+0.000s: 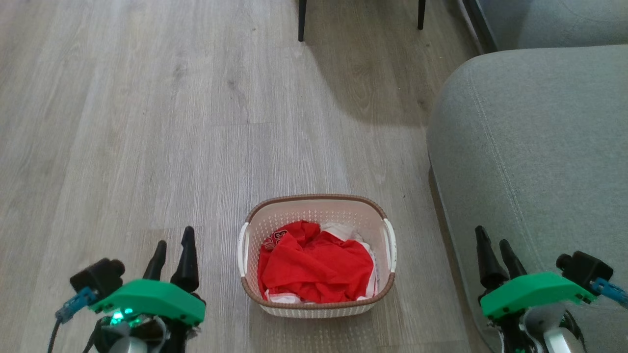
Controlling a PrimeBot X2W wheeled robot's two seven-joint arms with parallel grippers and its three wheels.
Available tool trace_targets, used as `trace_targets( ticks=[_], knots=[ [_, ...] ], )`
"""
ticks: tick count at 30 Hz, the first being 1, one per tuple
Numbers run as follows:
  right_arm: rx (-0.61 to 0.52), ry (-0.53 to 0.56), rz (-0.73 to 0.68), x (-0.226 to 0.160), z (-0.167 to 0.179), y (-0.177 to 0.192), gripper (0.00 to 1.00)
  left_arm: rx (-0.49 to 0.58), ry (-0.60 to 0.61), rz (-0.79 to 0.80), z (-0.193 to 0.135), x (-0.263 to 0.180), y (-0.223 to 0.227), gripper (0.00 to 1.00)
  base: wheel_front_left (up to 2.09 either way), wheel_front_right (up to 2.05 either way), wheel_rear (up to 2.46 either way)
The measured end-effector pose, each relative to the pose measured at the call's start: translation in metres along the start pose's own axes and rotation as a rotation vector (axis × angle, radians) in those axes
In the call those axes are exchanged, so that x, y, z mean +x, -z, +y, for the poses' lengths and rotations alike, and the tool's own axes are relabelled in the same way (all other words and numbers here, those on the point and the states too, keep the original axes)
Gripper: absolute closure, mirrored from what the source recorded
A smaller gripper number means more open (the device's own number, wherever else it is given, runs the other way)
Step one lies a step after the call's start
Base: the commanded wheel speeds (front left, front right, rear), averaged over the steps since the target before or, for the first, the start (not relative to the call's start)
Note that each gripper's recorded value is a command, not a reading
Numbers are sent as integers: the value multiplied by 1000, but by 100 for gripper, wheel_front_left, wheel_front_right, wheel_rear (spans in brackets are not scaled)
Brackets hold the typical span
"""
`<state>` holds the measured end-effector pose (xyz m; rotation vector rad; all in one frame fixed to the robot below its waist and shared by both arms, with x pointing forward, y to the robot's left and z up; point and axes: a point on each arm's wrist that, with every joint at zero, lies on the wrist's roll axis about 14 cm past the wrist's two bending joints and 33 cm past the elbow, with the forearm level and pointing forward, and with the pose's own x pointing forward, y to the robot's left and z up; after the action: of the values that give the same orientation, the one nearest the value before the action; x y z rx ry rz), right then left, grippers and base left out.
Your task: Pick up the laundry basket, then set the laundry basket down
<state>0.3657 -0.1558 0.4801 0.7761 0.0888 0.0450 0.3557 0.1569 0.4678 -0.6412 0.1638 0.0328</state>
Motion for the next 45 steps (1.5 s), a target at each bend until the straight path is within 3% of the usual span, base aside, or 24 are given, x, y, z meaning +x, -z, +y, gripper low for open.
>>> trace_targets(
  ticks=[45],
  knots=[
    [-522, -182, -5, -2, 41, 19, 0, 553, 58, -61, -9, -20, 15, 0, 0, 0, 0]
  ],
)
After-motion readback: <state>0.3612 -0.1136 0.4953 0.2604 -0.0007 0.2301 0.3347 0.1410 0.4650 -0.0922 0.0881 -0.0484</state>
